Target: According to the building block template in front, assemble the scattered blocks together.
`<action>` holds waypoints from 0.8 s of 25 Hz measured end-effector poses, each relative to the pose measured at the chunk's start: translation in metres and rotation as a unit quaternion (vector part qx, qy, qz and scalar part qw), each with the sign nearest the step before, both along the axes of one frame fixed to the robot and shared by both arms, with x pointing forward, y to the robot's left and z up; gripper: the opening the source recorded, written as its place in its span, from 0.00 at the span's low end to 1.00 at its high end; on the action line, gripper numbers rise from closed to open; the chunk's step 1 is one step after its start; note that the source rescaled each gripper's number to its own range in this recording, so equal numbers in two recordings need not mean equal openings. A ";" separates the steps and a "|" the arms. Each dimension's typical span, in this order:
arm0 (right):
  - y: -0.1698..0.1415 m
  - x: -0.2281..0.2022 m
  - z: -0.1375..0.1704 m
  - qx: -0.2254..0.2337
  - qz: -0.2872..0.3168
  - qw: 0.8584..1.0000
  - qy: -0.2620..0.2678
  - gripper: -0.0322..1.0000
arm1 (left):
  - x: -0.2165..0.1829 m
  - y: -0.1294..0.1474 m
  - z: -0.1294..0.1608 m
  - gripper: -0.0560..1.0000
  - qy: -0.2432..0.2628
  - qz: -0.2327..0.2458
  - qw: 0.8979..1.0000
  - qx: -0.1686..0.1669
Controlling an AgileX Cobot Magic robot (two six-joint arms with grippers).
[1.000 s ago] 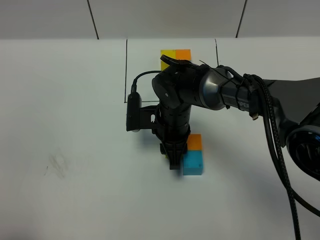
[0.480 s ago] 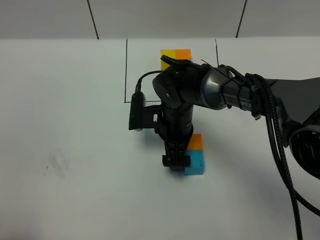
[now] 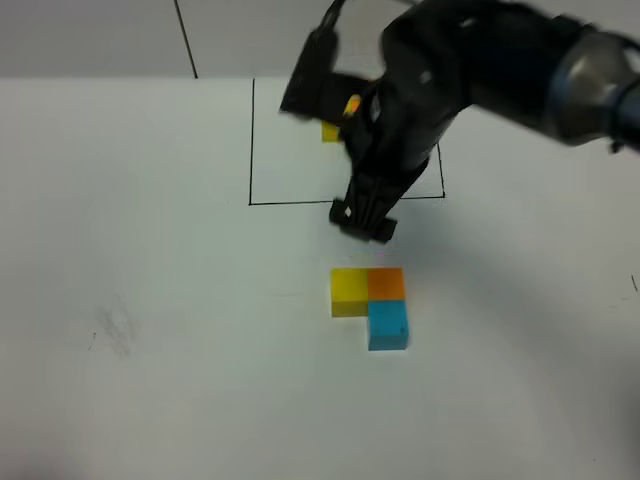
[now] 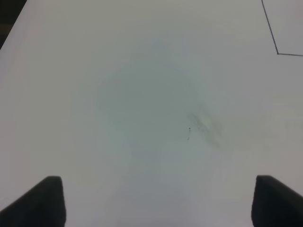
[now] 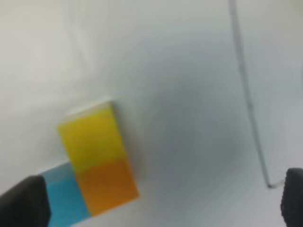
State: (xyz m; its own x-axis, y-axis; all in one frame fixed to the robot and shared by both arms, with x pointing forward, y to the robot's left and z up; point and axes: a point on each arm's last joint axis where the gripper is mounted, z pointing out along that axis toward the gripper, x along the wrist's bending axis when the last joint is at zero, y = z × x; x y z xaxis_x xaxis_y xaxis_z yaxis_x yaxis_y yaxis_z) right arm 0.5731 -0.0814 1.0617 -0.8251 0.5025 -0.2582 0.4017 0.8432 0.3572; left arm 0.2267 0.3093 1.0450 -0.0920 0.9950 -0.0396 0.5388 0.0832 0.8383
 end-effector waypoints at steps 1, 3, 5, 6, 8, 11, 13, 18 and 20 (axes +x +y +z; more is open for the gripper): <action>-0.023 0.006 0.017 0.014 -0.043 0.999 -0.017 1.00 | 0.000 0.000 0.000 0.70 0.000 0.000 1.000 0.000; -0.077 0.016 0.042 0.028 -0.141 0.989 -0.039 1.00 | 0.000 0.000 0.000 0.70 0.000 0.000 1.000 0.000; -0.128 0.019 0.055 0.012 -0.219 0.975 -0.043 1.00 | 0.000 0.000 0.000 0.70 0.000 0.000 1.000 0.000; -0.153 0.017 0.061 -0.001 -0.253 0.967 -0.040 1.00 | 0.000 0.000 0.000 0.70 0.000 0.000 1.000 0.000; -0.190 0.008 0.071 -0.015 -0.305 0.951 -0.035 1.00 | 0.000 0.000 0.000 0.70 0.000 0.000 1.000 0.000; -0.230 -0.016 0.097 -0.020 -0.365 0.929 -0.051 1.00 | 0.000 0.000 0.000 0.70 0.000 0.000 1.000 0.000; -0.249 -0.040 0.120 -0.014 -0.396 0.914 -0.080 1.00 | 0.000 0.000 0.000 0.70 0.000 0.000 1.000 0.000; -0.261 -0.119 0.149 0.004 -0.430 0.890 -0.151 1.00 | 0.000 0.000 0.000 0.70 0.000 0.000 1.000 0.000; -0.258 -0.152 0.146 0.011 -0.427 0.886 -0.184 1.00 | 0.000 0.000 0.000 0.70 0.000 0.000 1.000 0.000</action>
State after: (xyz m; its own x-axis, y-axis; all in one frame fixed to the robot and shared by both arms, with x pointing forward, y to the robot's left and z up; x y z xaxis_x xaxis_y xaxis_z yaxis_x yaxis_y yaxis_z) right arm 0.4213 -0.3394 1.2076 -0.0051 0.9109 -0.4126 0.7420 0.2800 0.6091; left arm 0.2267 0.3093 1.0450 -0.0920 0.9950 -0.0396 0.5388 0.0832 0.8383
